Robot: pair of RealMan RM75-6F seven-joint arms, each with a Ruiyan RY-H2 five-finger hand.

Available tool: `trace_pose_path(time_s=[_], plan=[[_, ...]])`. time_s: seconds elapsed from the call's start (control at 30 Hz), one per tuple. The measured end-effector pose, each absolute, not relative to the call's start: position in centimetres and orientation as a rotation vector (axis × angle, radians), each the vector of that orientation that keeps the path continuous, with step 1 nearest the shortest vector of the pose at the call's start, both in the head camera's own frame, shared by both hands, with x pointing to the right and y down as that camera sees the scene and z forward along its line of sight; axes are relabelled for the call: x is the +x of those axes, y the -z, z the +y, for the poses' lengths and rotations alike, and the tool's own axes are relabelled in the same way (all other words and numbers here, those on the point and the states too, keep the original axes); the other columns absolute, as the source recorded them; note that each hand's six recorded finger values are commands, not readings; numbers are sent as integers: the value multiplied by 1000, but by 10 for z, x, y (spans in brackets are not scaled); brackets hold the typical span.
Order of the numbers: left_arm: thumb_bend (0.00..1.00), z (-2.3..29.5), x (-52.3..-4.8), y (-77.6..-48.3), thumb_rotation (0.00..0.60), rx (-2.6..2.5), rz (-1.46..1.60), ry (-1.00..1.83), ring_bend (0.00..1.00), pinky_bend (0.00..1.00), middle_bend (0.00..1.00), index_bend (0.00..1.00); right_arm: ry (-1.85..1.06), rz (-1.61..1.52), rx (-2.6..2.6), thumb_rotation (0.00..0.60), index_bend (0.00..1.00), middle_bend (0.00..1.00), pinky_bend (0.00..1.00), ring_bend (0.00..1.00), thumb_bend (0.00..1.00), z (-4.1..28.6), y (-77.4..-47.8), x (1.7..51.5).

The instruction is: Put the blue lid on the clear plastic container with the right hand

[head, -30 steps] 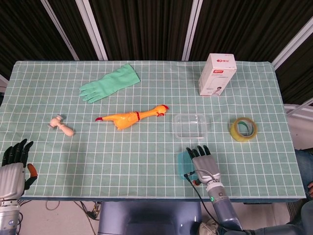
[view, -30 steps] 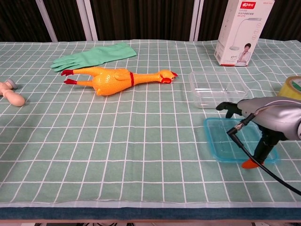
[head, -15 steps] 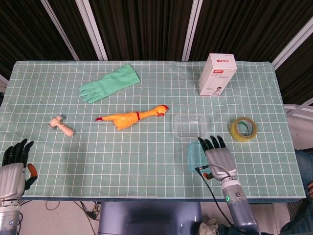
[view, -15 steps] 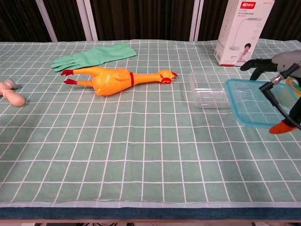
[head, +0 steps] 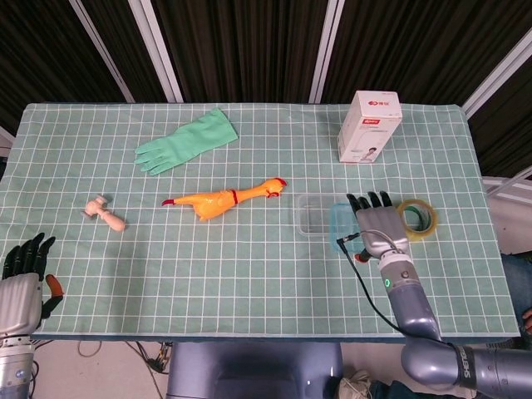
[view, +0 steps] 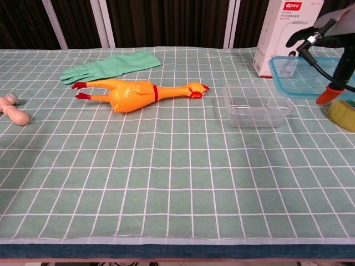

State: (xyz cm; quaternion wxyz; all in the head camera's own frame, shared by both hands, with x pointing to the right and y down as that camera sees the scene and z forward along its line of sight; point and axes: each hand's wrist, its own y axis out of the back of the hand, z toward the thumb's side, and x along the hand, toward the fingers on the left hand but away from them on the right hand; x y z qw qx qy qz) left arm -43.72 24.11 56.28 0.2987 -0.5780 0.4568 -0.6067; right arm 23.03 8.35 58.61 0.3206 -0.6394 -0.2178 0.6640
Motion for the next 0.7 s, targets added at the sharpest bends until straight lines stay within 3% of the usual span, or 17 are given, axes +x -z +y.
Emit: trace_pose_path(time_s=[0.3, 0.7], plan=[[793, 238, -442, -564, 600, -1531, 1232, 1630, 0, 0, 0, 93, -1755, -533, -1691, 600, 52, 426, 0, 69, 117, 39, -606, 216], [793, 236, -446, -567, 600, -1525, 1237, 1656, 0, 0, 0, 93, -1735, -497, -1745, 600, 52, 426, 0, 69, 118, 33, -632, 203]])
